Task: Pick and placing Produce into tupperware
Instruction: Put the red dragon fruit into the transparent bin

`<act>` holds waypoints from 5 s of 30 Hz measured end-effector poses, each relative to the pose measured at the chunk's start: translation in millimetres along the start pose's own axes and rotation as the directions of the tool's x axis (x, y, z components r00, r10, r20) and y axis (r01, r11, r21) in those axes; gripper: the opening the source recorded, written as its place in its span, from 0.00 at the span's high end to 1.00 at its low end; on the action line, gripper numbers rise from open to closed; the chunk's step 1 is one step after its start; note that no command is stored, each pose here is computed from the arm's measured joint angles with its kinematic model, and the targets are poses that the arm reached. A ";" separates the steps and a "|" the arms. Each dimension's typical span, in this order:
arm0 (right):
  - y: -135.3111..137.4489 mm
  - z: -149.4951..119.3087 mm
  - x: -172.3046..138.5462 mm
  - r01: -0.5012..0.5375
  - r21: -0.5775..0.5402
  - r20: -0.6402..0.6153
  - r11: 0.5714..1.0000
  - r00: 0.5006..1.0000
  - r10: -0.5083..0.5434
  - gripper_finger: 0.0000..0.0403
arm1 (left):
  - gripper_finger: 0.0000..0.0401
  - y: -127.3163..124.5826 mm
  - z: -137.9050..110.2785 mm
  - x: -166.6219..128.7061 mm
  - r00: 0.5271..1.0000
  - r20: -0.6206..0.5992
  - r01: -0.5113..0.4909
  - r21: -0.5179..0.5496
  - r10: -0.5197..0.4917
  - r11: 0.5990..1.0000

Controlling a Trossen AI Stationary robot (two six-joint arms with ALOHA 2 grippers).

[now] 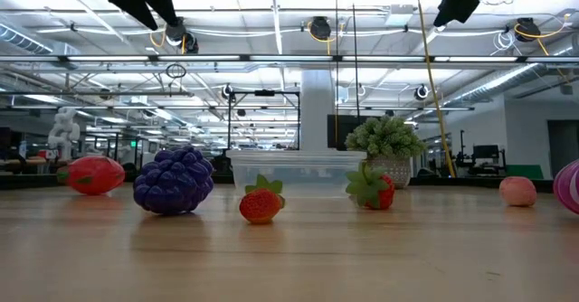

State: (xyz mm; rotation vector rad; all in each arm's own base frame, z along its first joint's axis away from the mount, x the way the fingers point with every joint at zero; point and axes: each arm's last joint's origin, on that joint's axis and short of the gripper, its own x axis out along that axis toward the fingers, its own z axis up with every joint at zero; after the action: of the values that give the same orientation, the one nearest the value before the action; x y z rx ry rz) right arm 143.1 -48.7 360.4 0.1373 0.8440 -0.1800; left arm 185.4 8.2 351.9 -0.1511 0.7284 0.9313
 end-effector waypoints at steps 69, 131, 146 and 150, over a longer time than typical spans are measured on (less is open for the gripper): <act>-0.3 6.5 0.9 -0.003 0.002 0.070 1.000 0.998 0.003 0.99 | 0.19 -101.4 -68.7 73.7 0.719 -0.694 -0.022 0.037 0.042 0.999; -0.5 11.6 0.4 -0.007 0.043 0.122 0.999 0.993 0.001 0.99 | 0.20 -97.4 -130.2 127.6 0.727 -0.683 0.009 -0.087 -0.067 0.996; -0.5 11.7 0.3 -0.007 0.043 0.123 0.999 0.992 0.001 0.99 | 0.46 -97.5 -129.9 127.5 0.728 -0.682 0.010 -0.089 -0.068 0.996; -0.6 12.8 0.1 -0.006 0.042 0.135 0.999 0.991 0.001 0.99 | 0.42 -97.5 -129.9 127.5 0.728 -0.683 0.009 -0.089 -0.068 0.996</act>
State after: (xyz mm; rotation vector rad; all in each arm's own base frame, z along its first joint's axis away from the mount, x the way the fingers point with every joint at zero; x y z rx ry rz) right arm 152.4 -51.7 368.7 0.1642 0.7055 -0.2015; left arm 243.7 -18.9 155.8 -0.6086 1.3744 0.8584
